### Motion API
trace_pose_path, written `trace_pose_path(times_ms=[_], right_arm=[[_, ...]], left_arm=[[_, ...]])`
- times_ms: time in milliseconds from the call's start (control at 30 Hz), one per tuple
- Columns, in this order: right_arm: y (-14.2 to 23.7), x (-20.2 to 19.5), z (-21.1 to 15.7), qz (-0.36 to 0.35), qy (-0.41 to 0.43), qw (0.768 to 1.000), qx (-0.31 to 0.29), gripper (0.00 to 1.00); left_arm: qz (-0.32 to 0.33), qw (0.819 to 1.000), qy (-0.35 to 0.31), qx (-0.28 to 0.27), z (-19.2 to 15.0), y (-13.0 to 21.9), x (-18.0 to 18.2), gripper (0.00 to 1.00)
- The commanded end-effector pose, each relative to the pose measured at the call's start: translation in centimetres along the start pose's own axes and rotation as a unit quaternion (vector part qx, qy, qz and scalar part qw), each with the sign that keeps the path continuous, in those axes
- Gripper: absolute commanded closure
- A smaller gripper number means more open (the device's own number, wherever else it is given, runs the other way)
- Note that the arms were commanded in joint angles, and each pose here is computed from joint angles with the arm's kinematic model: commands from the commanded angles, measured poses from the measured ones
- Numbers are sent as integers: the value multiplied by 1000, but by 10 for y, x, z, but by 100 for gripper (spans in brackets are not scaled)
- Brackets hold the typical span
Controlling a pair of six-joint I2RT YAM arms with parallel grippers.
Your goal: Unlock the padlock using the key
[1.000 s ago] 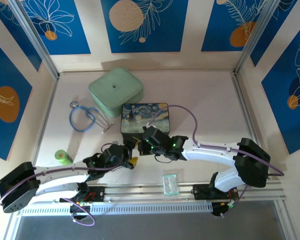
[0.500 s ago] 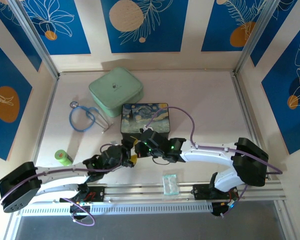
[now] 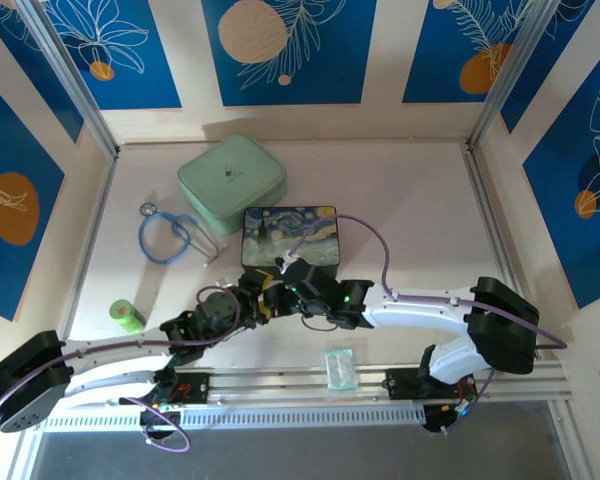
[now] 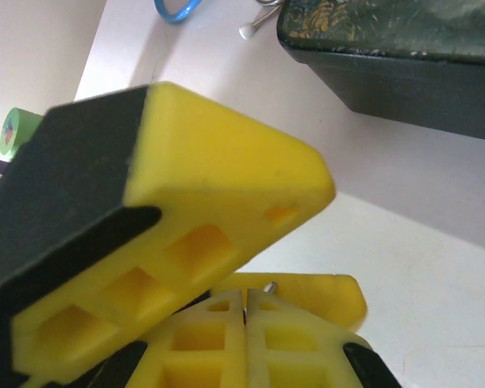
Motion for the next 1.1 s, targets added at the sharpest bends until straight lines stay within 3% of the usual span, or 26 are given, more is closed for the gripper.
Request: trace_pose_path(times_ms=[0,933,1067], right_arm=[[10,3,0,19,5,1000,-7,98],[20,-10,0,1,4,1000,-19,98],[20,-7,0,11,12,1000,-19,94]], left_arm=[[8,999,33,-11,4,4,7,42],[54,998,-4,-24,8,10,13,93],[50,998,-21,-25,8,10,10,98]])
Point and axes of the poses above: each hand's point on the last joint's axis, 136 mm out from that joint toward the fingers, its own y axis back along the fingers, its own x axis along the line the jaws close on, z = x × y, the point moved 8 cm from there along y, back along the fingers, and after that the axes turned 9 degrees about -y, right-handed, at the moved point
